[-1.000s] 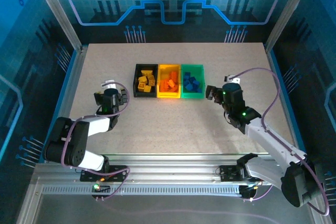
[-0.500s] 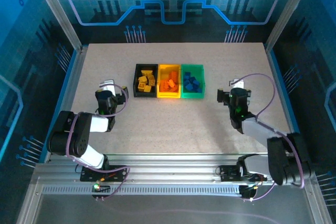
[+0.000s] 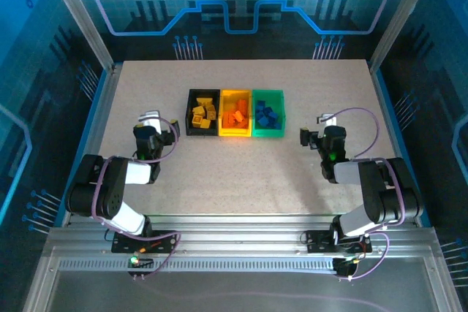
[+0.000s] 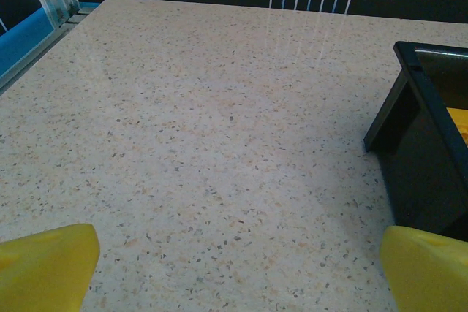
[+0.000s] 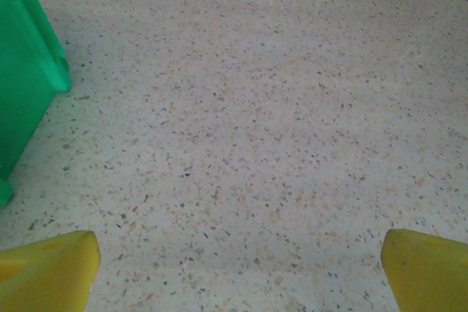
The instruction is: Sort the legos into containers by color
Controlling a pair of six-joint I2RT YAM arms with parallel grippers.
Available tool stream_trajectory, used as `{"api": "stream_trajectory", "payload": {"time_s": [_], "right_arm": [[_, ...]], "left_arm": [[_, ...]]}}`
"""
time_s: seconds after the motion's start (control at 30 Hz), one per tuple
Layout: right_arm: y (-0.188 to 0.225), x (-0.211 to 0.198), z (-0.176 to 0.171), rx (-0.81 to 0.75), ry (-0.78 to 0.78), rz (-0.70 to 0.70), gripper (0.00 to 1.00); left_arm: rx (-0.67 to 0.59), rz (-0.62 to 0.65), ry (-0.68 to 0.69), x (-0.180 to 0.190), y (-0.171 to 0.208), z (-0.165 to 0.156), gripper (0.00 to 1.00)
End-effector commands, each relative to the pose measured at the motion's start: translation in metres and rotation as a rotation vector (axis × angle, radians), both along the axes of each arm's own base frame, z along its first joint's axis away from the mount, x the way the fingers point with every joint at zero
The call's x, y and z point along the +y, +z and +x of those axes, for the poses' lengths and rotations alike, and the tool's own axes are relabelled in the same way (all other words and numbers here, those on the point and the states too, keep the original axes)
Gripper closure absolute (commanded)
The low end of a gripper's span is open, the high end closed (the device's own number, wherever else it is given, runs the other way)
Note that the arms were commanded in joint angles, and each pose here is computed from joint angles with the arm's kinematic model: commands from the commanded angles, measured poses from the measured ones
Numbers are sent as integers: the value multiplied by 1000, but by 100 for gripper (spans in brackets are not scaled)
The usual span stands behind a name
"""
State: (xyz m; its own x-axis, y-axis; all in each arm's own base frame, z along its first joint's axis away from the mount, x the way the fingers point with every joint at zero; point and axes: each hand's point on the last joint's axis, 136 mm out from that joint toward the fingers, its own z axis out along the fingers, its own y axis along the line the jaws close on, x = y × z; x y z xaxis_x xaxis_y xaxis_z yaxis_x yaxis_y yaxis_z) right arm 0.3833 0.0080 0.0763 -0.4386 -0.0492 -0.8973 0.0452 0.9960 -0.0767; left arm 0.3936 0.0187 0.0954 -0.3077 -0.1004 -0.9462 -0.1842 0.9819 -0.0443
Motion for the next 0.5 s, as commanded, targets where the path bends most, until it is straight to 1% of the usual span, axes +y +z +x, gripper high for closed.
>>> {"api": "stream_trajectory", "payload": {"time_s": [0.0,0.47], "right_arm": [[19,-1,11,-71,2,-1,0],[20,-1,11,-73,1,-1,0]], "left_arm": [[-19,-8,-14,-2,2,1,1],[-16,-8,-14,-2,1,1,1]]}}
